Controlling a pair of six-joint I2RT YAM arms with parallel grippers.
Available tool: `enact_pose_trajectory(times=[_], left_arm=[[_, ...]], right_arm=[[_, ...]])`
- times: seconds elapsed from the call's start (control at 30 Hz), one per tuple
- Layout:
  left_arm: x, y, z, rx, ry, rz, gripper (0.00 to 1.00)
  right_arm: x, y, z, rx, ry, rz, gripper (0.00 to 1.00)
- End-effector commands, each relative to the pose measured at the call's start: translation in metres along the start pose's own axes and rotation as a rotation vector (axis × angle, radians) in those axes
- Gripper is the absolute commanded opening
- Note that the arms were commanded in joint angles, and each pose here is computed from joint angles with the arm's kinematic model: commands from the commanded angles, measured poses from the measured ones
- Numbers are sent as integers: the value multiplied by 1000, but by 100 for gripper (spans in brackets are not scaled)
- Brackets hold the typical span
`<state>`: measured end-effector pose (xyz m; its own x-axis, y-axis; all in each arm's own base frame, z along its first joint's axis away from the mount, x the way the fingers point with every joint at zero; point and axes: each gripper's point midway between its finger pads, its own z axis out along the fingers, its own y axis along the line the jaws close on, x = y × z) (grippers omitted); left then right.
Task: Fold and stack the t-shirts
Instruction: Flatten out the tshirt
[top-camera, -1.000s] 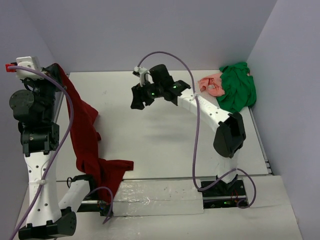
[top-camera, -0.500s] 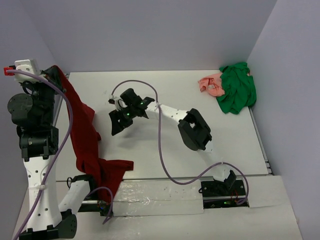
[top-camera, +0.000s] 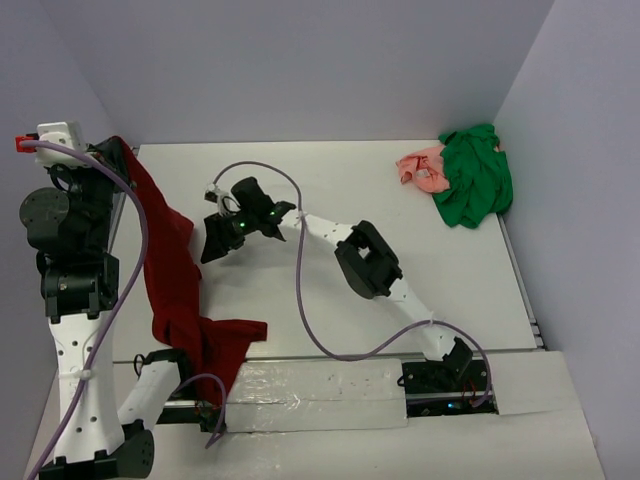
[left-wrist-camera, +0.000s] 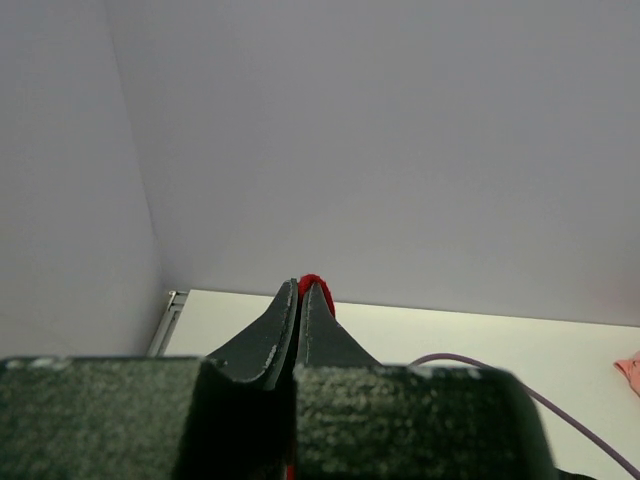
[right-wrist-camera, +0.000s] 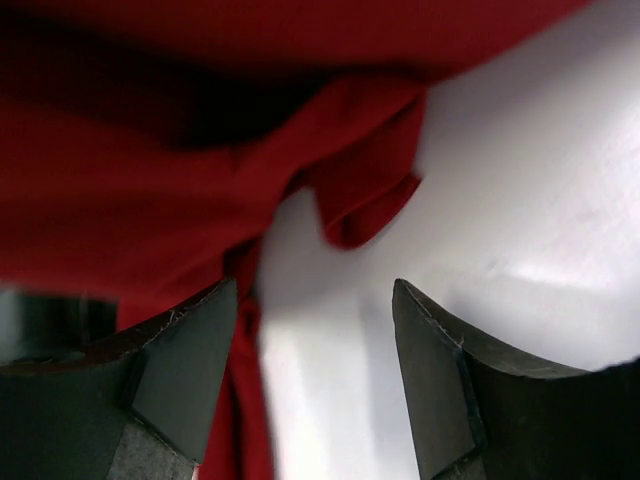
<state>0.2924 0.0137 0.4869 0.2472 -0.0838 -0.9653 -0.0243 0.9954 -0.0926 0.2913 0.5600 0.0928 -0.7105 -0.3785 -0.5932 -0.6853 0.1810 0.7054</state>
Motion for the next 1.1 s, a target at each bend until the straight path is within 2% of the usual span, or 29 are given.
enact_pose_trajectory(times=[0.0,0.3,0.63,0.8,0.87,0.9,0.93,1.0,1.03,1.07], left_arm=[[-1,-3,-1,13,-11,-2,0],[1,0,7,0,10,8,0],[-20,-5,10,17,-17,0,0],[-39,-8,7,25,-50,-3,0],[-44,-8,5,22,-58,-1,0],[-45,-8,5,23,-60,-1,0],[-44,-8,5,22,-58,-1,0],[-42,-8,3,20,-52,3,0],[-39,-7,3,19,-46,5,0],[-40,-6,1,14,-50,8,0]], right_arm=[[-25,7,15,-32,-62,-56,71],[-10,-14,46,-55,-71,28,73],[13,39,81,-204,-28,40,72],[22,68,104,-265,-16,53,69],[25,76,108,-280,-9,50,59],[27,81,111,-287,-4,42,52],[27,82,112,-283,-6,29,29],[30,83,113,-285,1,16,8],[28,81,112,-278,-1,9,0],[32,75,111,-247,19,25,0]])
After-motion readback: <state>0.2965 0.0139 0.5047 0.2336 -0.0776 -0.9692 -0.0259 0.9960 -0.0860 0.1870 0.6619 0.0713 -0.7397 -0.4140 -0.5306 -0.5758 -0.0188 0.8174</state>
